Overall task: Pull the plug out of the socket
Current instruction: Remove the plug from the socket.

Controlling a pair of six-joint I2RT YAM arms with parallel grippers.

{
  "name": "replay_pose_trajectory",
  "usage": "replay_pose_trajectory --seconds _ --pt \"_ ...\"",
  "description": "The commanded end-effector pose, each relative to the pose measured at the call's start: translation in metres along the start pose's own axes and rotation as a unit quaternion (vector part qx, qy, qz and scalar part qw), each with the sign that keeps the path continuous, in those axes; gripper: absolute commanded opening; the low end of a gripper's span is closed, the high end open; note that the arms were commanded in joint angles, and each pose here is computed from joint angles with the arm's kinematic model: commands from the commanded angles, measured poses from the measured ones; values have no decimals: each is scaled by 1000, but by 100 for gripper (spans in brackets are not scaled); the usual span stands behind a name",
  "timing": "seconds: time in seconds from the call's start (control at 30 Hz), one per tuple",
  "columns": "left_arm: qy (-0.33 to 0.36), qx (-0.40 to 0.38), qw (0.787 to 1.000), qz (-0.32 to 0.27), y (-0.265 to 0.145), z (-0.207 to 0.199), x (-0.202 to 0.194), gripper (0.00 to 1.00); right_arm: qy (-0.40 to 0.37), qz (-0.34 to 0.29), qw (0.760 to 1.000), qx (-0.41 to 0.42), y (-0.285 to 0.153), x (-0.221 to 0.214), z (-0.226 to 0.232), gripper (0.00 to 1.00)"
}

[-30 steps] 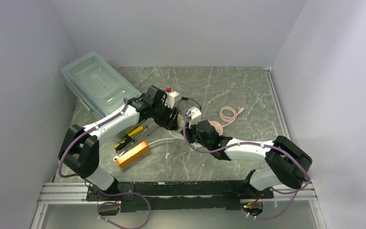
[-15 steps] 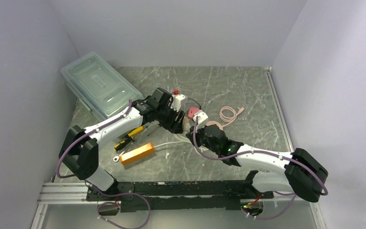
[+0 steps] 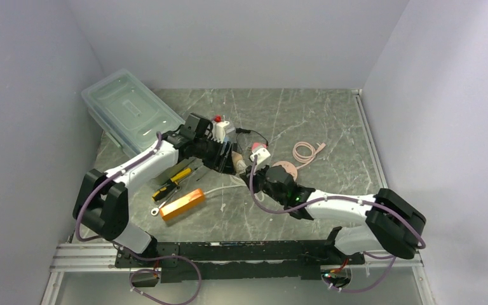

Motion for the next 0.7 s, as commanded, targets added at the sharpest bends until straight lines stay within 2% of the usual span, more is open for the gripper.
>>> replay_pose_trajectory --seconds 0.0,0.17,0.33,0.47,0.67 --pt "49 -51 991 -111 -35 -32 50 0 -4 6 1000 4 12 -1 7 0" --pt "40 -7 991 -126 -41 -17 50 0 7 13 1000 8 14 0 14 0" --pt "16 110 990 -85 -33 27 38 0 32 -33 999 21 -4 37 35 0" --pt "20 183 981 -58 -33 55 31 0 37 -63 997 29 -19 70 55 0" --pt "36 238 969 -52 -42 70 31 0 49 -86 995 28 -31 96 60 0"
Point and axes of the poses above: each gripper's point midway between its finger pads, its own y axis out along the fingers, its own z axis along the line the jaws close on, x = y × z, the point moved 2 cm from there along -y, back along the fingers, and after that the axes turned 5 degrees about y, right-handed, at the moved point
